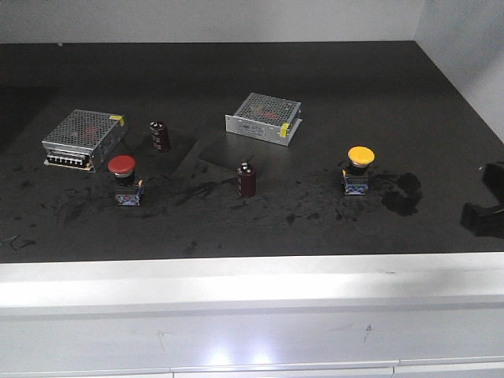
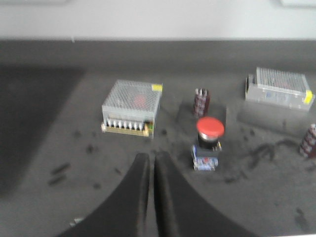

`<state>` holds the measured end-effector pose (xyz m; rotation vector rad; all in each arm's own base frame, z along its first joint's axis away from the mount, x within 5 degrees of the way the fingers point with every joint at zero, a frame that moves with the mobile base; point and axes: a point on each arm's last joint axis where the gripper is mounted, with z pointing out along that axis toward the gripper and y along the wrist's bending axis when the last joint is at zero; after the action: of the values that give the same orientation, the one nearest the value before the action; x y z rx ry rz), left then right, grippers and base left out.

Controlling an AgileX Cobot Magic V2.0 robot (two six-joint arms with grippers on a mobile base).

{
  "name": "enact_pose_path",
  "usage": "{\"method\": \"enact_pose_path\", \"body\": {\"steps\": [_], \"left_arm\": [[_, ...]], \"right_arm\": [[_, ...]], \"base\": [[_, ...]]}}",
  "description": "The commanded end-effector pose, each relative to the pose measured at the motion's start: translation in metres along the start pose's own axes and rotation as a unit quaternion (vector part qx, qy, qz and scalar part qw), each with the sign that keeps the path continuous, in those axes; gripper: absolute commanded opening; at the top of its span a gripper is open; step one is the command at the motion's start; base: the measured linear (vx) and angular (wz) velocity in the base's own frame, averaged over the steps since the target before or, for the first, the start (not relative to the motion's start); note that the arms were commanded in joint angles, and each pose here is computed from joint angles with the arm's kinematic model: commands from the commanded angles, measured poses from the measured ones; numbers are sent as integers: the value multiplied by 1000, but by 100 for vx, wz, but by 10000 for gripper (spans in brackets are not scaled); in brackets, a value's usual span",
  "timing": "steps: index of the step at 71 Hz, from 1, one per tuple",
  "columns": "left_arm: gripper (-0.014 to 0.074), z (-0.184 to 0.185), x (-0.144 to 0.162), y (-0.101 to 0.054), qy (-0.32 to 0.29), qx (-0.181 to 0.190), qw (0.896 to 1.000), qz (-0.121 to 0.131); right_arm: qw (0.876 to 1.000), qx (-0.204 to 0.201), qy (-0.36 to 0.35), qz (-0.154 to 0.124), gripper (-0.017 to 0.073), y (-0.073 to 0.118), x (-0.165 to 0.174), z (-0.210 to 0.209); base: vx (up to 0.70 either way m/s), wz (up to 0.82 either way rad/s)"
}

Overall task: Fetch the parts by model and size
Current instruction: 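Move the left gripper down over the red-capped push-button switch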

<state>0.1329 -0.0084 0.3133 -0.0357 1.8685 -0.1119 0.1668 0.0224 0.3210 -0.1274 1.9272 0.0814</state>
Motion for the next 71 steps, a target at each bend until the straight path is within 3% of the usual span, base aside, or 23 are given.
{"method": "enact_pose_path", "body": {"steps": [1, 21, 29, 40, 51, 71], "left_arm": [[88, 3, -14, -3, -29, 9, 999, -18], [405, 3, -11, -4, -18, 14, 1000, -15], [507, 3, -12, -7, -13, 24, 1000, -4], [537, 15, -26, -16, 27, 38, 999, 21], [537, 43, -61, -28, 93, 47, 994, 34], [537, 120, -112, -66, 222, 67, 971, 62]], "right_arm": [[999, -16, -38, -11, 74, 6, -14, 1], [1000, -23, -2, -14, 412, 9, -7, 14], [1000, -22, 5, -14, 502, 9, -7, 16], [1000, -22, 11, -14, 518, 9, -12, 18], [1000, -21, 15, -13, 518, 9, -16, 18], [1000, -21, 18, -14, 518, 9, -16, 18]], "base": [[0, 0], [0, 0], [0, 0], [0, 0], [0, 0], [0, 0]]}}
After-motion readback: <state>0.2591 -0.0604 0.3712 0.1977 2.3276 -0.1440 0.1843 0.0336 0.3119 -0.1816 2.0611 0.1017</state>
